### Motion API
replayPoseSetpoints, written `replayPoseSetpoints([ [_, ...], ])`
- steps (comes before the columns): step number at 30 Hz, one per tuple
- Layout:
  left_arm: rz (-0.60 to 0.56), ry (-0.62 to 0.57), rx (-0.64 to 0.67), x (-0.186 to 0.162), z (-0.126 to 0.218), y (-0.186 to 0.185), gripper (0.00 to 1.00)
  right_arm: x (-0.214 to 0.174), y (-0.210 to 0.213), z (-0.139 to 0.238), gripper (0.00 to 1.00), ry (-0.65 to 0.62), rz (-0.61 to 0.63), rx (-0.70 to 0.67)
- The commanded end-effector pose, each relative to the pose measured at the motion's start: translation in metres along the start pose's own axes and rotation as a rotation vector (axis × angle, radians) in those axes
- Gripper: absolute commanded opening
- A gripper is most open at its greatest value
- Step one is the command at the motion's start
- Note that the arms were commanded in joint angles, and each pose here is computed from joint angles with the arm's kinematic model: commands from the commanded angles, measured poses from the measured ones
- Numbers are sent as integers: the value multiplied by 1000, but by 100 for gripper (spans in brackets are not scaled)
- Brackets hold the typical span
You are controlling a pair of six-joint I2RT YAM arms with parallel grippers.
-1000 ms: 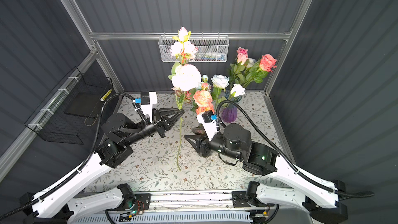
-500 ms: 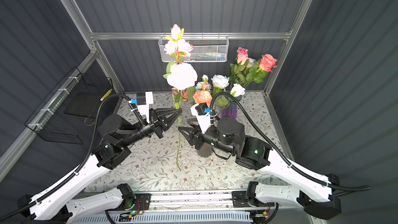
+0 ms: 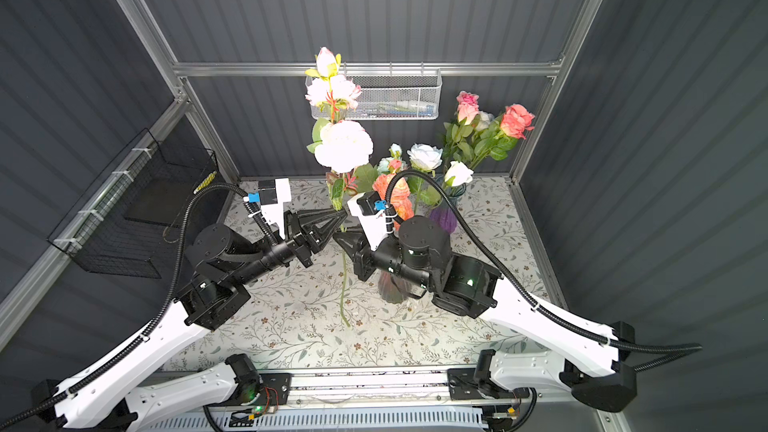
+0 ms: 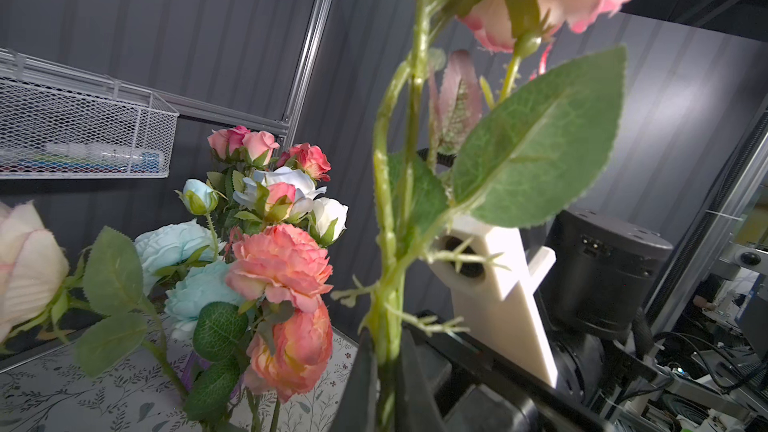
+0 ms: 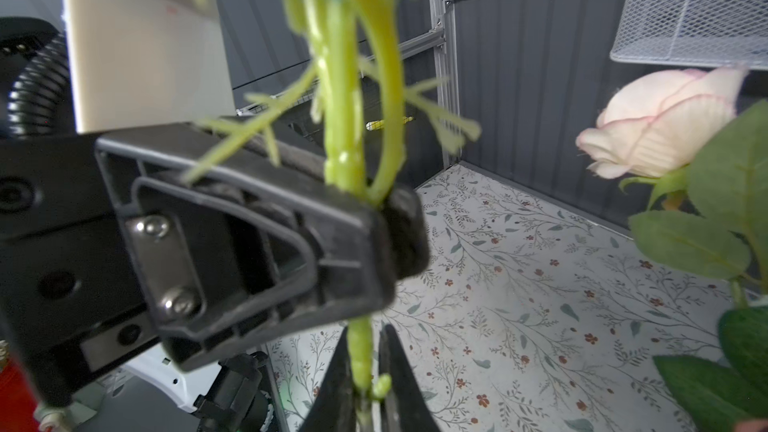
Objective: Arrange the flowers into the vase
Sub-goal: 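Grasp the pink spray stem with the right gripper below the left gripper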
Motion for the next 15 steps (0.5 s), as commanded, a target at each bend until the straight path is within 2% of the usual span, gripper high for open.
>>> replayPoseSetpoints([
  [1,-17,-52,-14,9,6,-6,9,16,6,4,10,-65,1,27],
  [5,-12,-73,-8,10,9,-5,19,15,4,4,9,-63,15,21],
  [8,-14,-73,0,10,10,-4,37,14,4,3,8,-66,21,22],
  [11,-29,-72,35,11,14,-1,76,15,3,2,8,-68,27,13],
  [12,-37,-68,66,10,16,2,92,16,2,2,7,-70,30,4],
  [13,-48,-63,101,9,21,6,99,18,2,3,7,-69,36,-4],
  [15,-76,-68,146,9,35,7,100,22,1,7,7,-66,49,-18],
])
Point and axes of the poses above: each gripper's point midway between its finger pads, its own z axis back along the fingers, its own y axis along the line the jaws close on, x = y × z, the point moved 4 cm from there along z, back along the fingers, and after that the axes turned 4 degrees about -z, right-handed, at the moved point
